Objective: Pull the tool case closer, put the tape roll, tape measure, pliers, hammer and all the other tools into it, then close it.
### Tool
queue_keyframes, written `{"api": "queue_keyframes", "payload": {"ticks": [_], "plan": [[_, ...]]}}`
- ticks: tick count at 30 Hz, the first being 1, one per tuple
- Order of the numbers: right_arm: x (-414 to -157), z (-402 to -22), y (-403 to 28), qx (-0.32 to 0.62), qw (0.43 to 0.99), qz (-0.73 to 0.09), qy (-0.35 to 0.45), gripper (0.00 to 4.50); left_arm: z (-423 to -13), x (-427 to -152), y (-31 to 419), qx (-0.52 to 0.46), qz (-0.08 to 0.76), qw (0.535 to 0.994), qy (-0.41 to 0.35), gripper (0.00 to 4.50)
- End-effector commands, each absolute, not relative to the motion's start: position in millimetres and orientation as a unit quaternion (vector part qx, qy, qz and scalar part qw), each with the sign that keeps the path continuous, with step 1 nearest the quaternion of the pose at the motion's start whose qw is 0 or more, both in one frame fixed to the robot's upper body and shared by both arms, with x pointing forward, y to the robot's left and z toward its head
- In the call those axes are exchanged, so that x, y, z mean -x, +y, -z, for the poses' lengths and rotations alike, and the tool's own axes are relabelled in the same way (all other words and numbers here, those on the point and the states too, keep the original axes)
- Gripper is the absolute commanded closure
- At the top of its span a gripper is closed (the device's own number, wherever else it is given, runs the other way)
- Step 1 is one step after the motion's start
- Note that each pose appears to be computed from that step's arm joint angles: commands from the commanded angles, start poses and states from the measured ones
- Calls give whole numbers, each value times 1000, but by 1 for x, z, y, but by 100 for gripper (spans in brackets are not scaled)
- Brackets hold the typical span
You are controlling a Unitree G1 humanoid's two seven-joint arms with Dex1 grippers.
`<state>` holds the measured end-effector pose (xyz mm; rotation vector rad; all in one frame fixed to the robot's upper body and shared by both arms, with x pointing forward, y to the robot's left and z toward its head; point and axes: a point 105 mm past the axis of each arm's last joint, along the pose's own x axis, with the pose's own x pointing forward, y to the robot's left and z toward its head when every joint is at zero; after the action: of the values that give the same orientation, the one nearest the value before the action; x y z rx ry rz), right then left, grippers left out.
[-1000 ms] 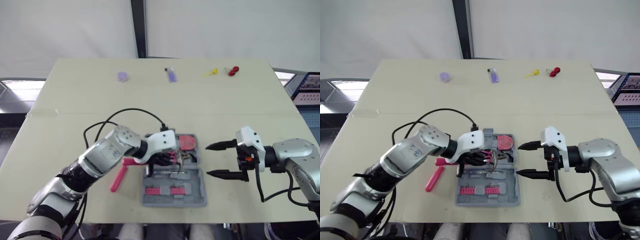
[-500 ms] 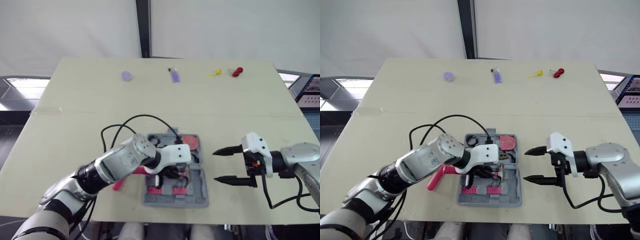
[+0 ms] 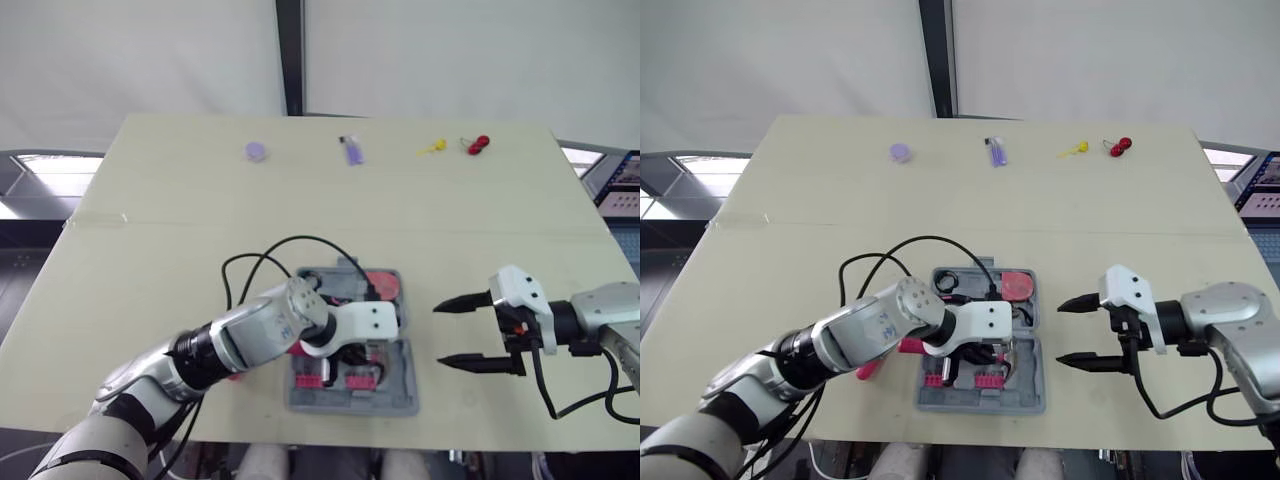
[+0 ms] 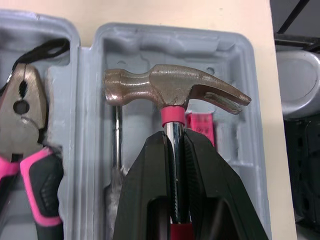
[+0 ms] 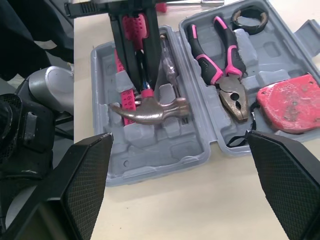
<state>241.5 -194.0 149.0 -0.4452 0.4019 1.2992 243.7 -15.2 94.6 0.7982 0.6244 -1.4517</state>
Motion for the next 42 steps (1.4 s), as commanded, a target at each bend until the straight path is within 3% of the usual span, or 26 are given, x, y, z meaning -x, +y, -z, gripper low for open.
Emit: {"api": "queue_keyframes", "payload": {"ticks": [1, 42], "plan": [[-236, -159, -194, 218, 749, -600, 176, 0, -99, -244, -24, -356, 639, 634, 252, 445], [-232, -163, -201, 214, 763, -583, 180, 0, -72, -246, -44, -346, 639, 638, 254, 445]]}}
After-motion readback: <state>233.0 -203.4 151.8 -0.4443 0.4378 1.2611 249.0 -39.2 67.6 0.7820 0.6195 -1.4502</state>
